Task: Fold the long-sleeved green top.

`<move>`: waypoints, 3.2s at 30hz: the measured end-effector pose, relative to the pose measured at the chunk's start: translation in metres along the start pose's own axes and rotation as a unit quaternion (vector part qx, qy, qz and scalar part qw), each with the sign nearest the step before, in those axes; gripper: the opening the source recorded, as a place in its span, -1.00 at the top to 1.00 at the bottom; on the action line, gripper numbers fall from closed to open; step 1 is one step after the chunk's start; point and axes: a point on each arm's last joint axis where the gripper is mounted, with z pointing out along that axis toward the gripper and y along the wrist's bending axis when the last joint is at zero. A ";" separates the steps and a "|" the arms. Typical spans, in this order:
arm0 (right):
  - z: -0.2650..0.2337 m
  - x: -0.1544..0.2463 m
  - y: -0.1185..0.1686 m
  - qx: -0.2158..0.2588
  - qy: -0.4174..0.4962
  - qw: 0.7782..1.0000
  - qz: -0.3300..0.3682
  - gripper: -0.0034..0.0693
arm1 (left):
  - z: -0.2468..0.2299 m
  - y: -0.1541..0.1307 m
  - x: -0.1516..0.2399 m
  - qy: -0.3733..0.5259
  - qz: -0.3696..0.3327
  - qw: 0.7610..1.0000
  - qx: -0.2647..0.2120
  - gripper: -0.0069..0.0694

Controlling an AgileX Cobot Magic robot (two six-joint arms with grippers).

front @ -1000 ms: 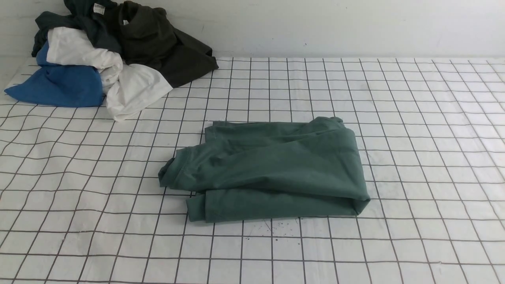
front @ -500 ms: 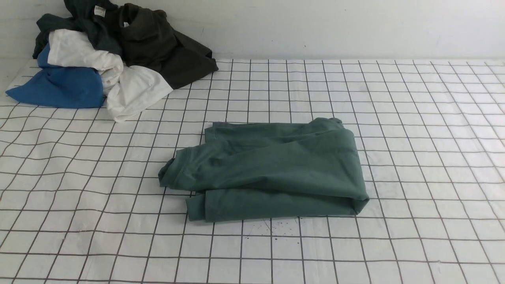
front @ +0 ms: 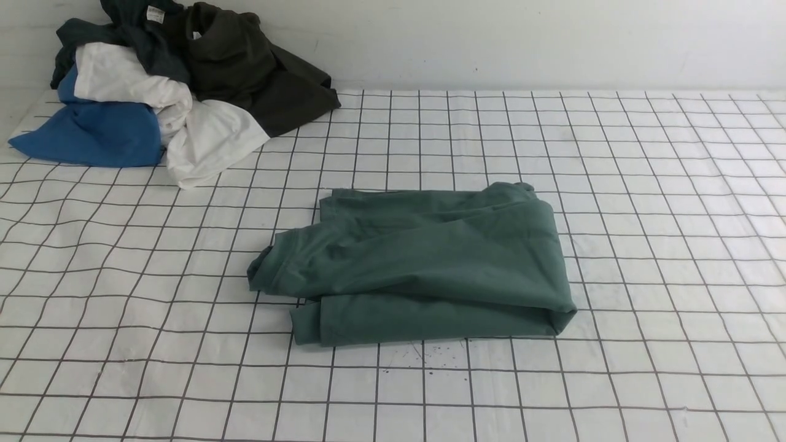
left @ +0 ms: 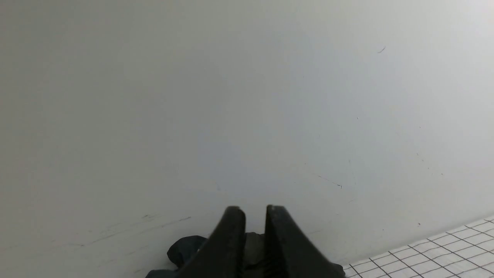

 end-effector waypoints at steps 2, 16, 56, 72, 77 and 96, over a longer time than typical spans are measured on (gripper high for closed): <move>0.000 0.007 -0.001 0.007 0.037 0.999 0.023 0.94 | 0.000 0.000 0.000 0.000 0.000 1.000 0.000 0.65; 0.008 0.090 -0.030 0.115 0.100 0.985 -0.085 0.94 | 0.000 0.000 0.000 0.000 -0.001 1.000 0.000 0.65; -0.003 0.099 -0.050 0.302 0.129 0.942 -0.070 0.93 | -0.007 -0.003 0.017 0.003 0.003 1.000 -0.010 0.65; -0.003 0.099 -0.050 0.304 0.131 0.941 -0.070 0.93 | -0.032 -0.034 0.106 0.316 -0.109 0.941 0.052 0.65; -0.003 0.099 -0.050 0.304 0.131 0.941 -0.070 0.93 | -0.032 -0.032 0.107 0.325 -0.108 0.939 0.038 0.65; -0.003 0.099 -0.050 0.304 0.131 0.941 -0.070 0.93 | -0.033 -0.029 0.108 0.329 -0.084 0.940 0.027 0.65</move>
